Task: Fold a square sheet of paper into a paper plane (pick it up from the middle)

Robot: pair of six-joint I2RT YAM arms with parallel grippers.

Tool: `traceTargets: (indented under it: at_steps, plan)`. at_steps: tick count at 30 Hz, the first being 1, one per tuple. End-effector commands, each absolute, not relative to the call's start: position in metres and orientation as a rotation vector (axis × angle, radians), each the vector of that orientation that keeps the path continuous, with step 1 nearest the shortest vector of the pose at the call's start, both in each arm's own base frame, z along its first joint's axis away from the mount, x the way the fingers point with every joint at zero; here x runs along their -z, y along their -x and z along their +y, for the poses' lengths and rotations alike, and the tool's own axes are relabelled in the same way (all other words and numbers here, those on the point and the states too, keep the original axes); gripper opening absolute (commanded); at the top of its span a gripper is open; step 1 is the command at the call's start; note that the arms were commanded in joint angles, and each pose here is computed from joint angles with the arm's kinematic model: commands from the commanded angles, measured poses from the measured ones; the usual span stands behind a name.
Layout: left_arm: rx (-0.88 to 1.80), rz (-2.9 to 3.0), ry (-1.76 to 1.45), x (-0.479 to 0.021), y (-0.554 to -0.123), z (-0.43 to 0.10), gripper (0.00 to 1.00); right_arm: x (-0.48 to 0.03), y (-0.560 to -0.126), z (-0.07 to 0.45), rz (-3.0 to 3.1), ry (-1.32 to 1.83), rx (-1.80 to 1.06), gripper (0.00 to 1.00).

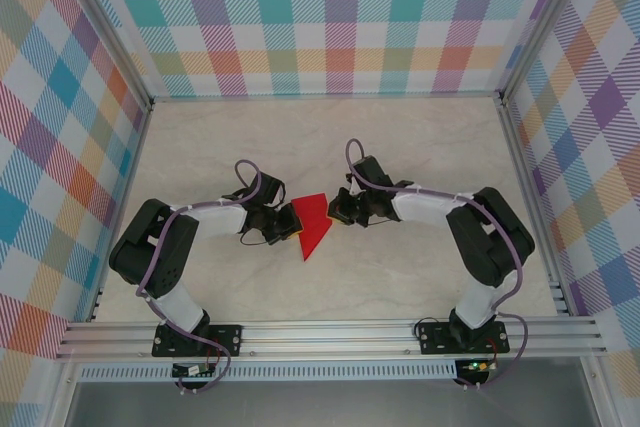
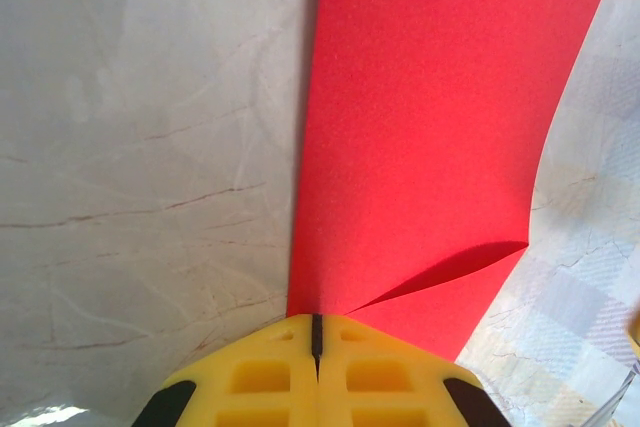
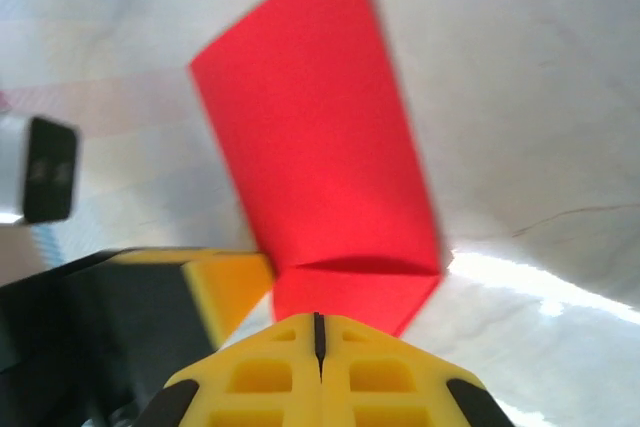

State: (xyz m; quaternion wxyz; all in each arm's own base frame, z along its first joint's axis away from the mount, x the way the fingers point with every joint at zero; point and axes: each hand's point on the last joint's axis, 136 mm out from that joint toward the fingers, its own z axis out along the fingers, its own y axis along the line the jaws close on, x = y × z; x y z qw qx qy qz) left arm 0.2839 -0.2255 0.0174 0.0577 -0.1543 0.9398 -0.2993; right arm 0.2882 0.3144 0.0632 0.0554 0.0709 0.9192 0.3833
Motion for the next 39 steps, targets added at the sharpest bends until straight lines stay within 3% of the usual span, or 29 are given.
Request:
traceTargets:
  at_steps: [1,11,22,31,39]
  plan:
    - [0.691,2.972,0.53,0.015,-0.259,-0.2,0.0,-0.065,-0.258,0.337,2.812,-0.176,-1.351,0.01]
    - [0.686,2.973,0.531,0.015,-0.259,-0.2,0.0,-0.043,-0.217,0.364,2.907,-0.077,-1.418,0.01]
    - [0.687,2.972,0.533,0.015,-0.259,-0.2,0.0,-0.009,-0.21,0.357,3.01,-0.112,-1.301,0.0]
    - [0.681,2.974,0.537,0.017,-0.257,-0.199,0.0,-0.039,-0.21,0.365,2.939,0.038,-1.297,0.01]
    - [0.684,2.972,0.535,0.016,-0.257,-0.199,0.0,-0.012,-0.199,0.366,3.017,0.06,-1.209,0.0]
